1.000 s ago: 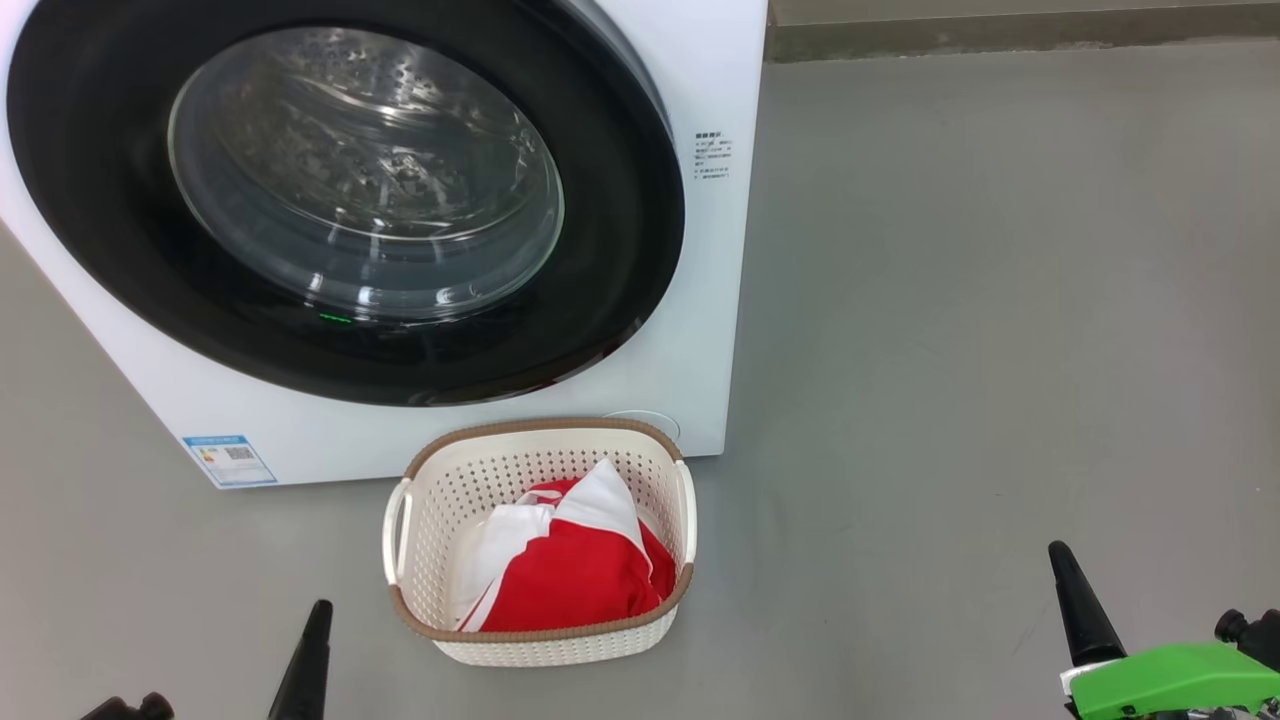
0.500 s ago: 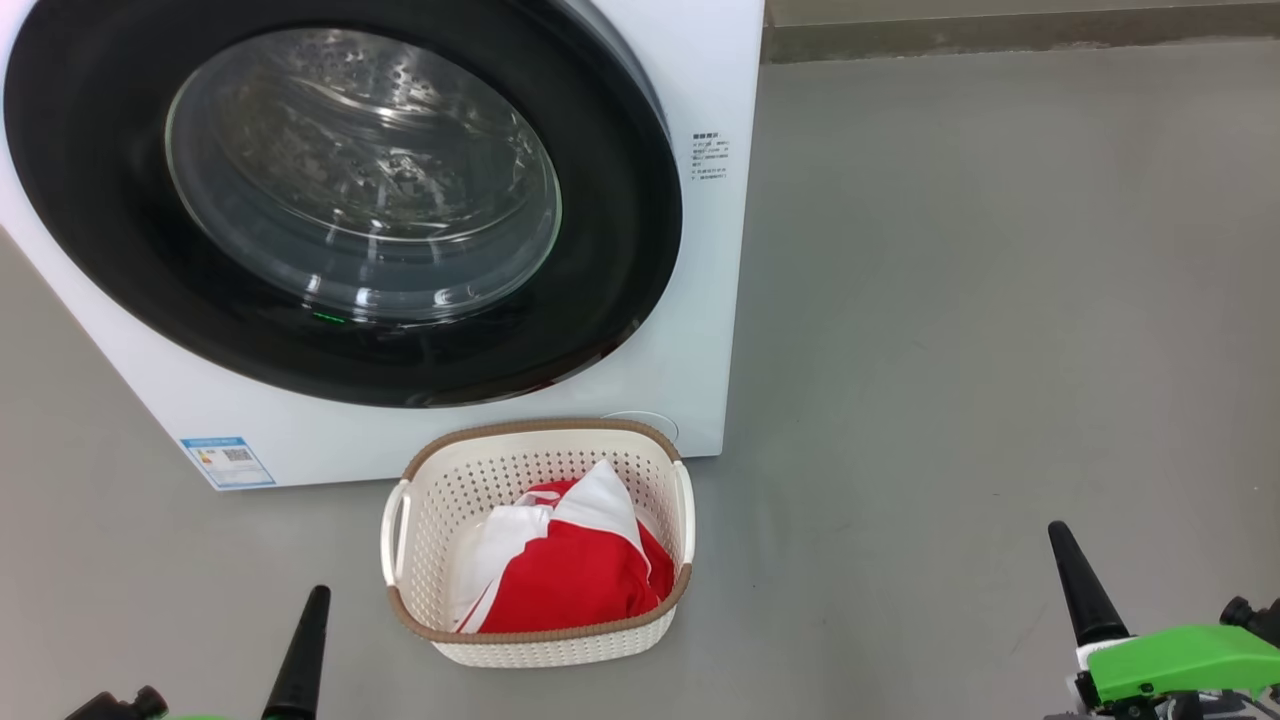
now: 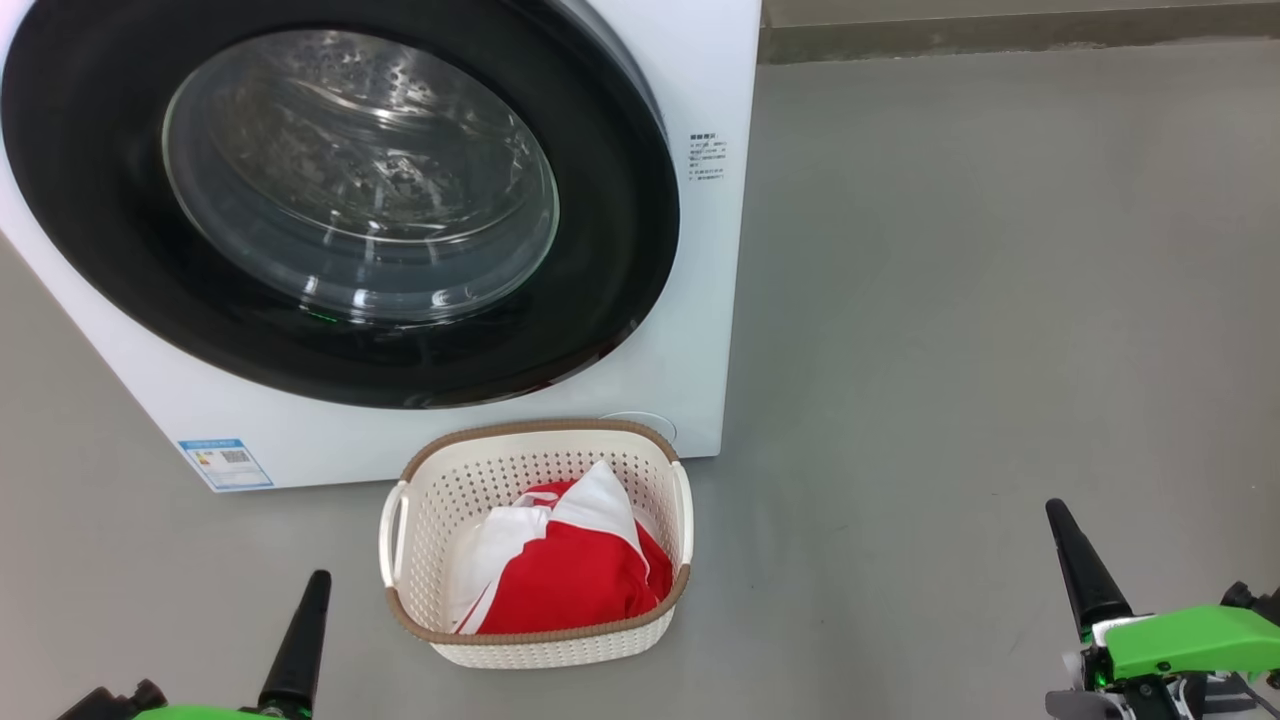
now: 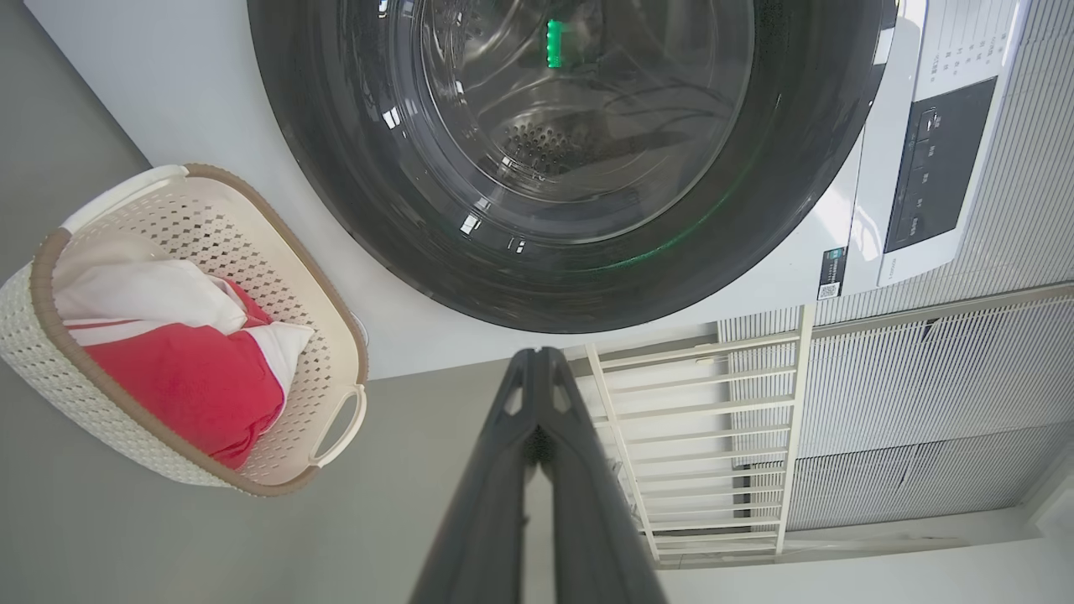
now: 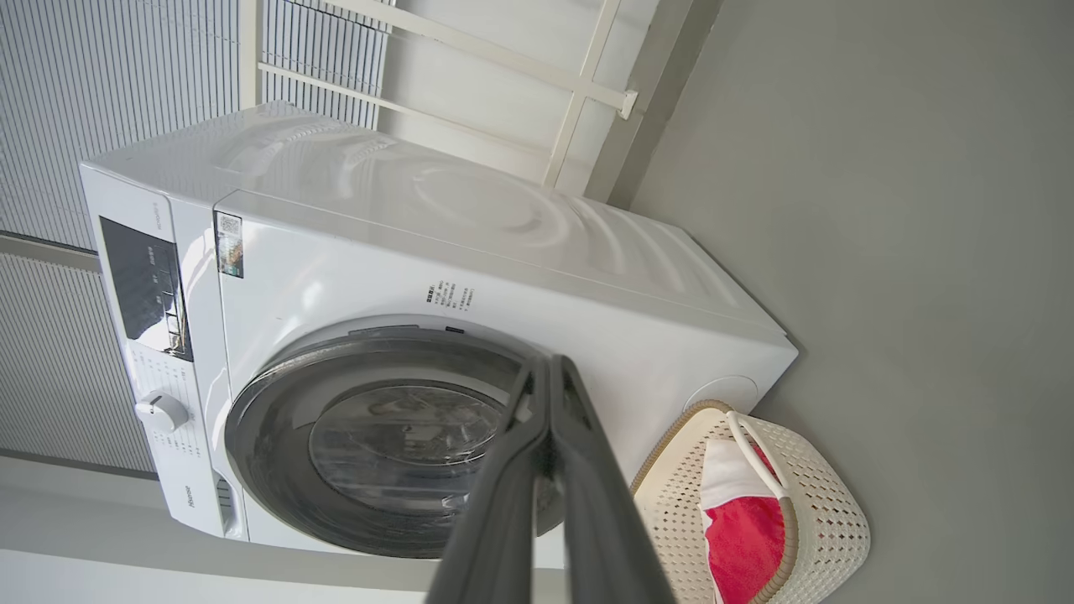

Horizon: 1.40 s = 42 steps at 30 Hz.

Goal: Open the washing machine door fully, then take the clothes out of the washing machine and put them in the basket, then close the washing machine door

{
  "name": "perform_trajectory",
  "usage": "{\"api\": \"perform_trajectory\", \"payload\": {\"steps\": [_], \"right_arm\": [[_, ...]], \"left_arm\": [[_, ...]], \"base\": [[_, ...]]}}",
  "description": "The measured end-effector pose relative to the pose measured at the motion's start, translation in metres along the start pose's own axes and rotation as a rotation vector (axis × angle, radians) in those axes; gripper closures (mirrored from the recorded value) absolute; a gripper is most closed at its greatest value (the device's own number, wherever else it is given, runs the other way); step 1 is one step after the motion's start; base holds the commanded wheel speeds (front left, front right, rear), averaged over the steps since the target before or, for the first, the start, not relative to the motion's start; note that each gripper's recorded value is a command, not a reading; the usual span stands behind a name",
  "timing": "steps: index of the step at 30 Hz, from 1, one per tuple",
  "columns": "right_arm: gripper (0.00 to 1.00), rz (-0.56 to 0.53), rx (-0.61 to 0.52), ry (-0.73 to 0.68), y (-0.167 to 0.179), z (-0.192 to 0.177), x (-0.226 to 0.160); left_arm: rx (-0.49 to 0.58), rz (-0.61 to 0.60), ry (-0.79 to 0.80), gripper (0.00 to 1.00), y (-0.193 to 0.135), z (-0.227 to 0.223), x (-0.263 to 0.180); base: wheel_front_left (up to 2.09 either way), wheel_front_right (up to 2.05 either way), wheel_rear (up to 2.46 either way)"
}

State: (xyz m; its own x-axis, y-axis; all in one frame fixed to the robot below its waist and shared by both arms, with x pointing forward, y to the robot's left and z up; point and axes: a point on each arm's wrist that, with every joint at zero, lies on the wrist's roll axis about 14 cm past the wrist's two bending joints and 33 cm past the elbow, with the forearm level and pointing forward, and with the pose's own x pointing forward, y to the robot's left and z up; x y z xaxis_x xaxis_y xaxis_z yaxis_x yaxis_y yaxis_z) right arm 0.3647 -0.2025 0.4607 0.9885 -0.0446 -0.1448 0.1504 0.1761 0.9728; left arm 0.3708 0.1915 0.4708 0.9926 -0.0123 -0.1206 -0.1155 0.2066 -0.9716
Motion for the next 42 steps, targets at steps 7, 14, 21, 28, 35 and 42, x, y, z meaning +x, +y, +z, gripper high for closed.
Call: {"api": "perform_trajectory", "payload": {"steps": [7,14,21,28,35,42], "right_arm": [[1.0,0.014,0.068,0.007,0.004,0.001,0.001],[1.0,0.044,0.136,0.011,0.013,0.002,0.005],[1.0,0.066,0.195,0.017,0.02,0.003,0.008],[1.0,0.068,0.195,0.016,0.021,0.003,0.008],[1.0,0.068,0.194,0.016,0.021,0.004,0.008],[1.0,0.068,0.194,0.016,0.021,0.004,0.008]], "left_arm": [[-0.075,-0.005,0.003,1.0,-0.001,-0.002,0.0],[-0.143,-0.025,0.01,1.0,-0.007,-0.002,0.003],[-0.205,-0.039,0.013,1.0,-0.011,-0.002,0.005],[-0.208,-0.039,0.012,1.0,-0.011,-0.002,0.005],[-0.208,-0.04,0.012,1.0,-0.011,-0.002,0.005],[-0.208,-0.04,0.012,1.0,-0.011,-0.002,0.005]], "base": [[0.0,0.0,0.0],[0.0,0.0,0.0],[0.0,0.0,0.0],[0.0,0.0,0.0],[0.0,0.0,0.0],[0.0,0.0,0.0]]}}
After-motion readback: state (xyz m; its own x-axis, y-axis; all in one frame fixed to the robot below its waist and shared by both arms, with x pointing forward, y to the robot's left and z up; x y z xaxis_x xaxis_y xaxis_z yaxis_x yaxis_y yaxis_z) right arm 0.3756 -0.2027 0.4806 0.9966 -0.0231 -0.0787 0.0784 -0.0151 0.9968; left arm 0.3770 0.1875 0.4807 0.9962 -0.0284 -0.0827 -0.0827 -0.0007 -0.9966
